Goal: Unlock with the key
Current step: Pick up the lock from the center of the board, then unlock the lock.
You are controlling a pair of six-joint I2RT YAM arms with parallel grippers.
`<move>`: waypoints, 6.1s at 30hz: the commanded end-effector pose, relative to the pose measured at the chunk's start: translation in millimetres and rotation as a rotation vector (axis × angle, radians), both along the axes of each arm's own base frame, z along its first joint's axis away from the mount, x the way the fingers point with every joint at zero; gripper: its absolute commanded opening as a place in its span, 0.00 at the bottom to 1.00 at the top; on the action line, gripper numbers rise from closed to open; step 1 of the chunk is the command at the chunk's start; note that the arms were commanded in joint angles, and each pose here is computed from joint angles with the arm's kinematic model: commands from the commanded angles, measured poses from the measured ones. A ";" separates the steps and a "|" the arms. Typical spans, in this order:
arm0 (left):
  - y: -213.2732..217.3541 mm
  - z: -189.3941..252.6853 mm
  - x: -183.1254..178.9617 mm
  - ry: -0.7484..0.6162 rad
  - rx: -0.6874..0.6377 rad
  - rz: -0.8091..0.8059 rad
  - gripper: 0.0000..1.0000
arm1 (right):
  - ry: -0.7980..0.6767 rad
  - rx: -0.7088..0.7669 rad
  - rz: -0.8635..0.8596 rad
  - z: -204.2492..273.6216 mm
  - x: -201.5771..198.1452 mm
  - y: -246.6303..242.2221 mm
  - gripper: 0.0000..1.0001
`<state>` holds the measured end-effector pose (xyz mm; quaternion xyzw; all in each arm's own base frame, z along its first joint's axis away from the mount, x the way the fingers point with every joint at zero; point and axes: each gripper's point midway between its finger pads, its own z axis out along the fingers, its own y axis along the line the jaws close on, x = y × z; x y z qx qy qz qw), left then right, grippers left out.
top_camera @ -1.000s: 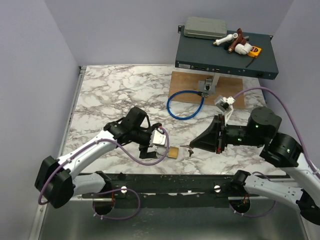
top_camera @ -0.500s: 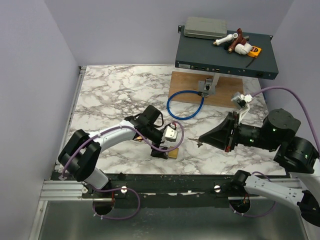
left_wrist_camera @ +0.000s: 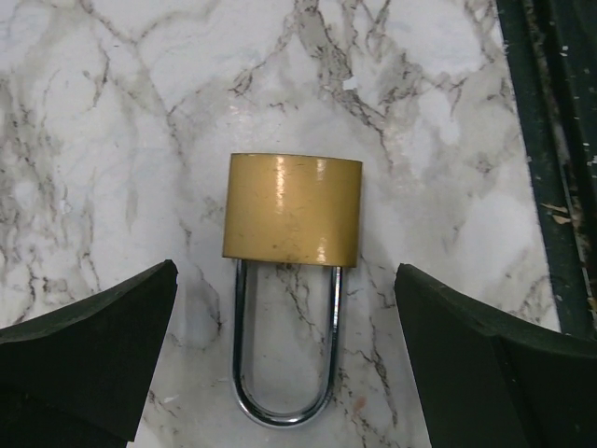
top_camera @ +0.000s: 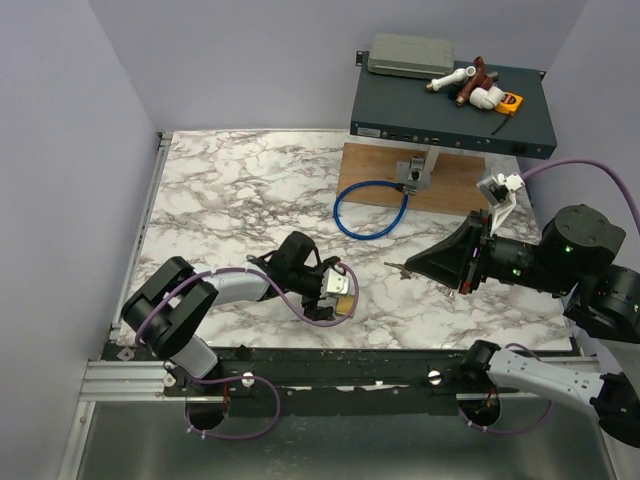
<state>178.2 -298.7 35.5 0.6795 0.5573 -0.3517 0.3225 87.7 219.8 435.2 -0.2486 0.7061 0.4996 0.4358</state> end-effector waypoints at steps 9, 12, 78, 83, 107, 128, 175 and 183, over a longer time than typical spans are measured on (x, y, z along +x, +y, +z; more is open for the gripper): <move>-12.8 -20.9 -13.1 -0.038 0.015 -0.101 0.98 | -0.011 -0.033 -0.026 8.9 -0.6 -9.8 0.01; -12.4 -26.7 -19.6 -0.005 0.045 -0.128 0.94 | -0.015 -0.035 -0.033 12.8 -1.6 -13.4 0.01; 26.4 416.5 -54.8 -0.816 -0.696 -0.101 0.00 | -0.188 -0.165 0.266 27.3 9.8 47.1 0.01; 24.7 414.8 -46.9 -0.817 -0.692 -0.069 0.00 | -0.179 -0.200 0.242 15.2 17.1 47.5 0.01; 33.1 409.6 -20.2 -0.914 -0.641 0.063 0.00 | -0.173 -0.255 0.117 5.4 51.9 57.4 0.01; 36.8 409.4 -24.2 -0.919 -0.647 0.063 0.00 | -0.195 -0.231 0.106 15.8 55.7 60.8 0.01; 38.2 418.3 -30.8 -0.917 -0.687 0.055 0.00 | -0.181 -0.240 0.114 5.0 63.2 71.8 0.01; 38.3 416.8 -31.7 -0.911 -0.687 0.052 0.00 | -0.185 -0.217 0.111 9.5 64.6 75.0 0.01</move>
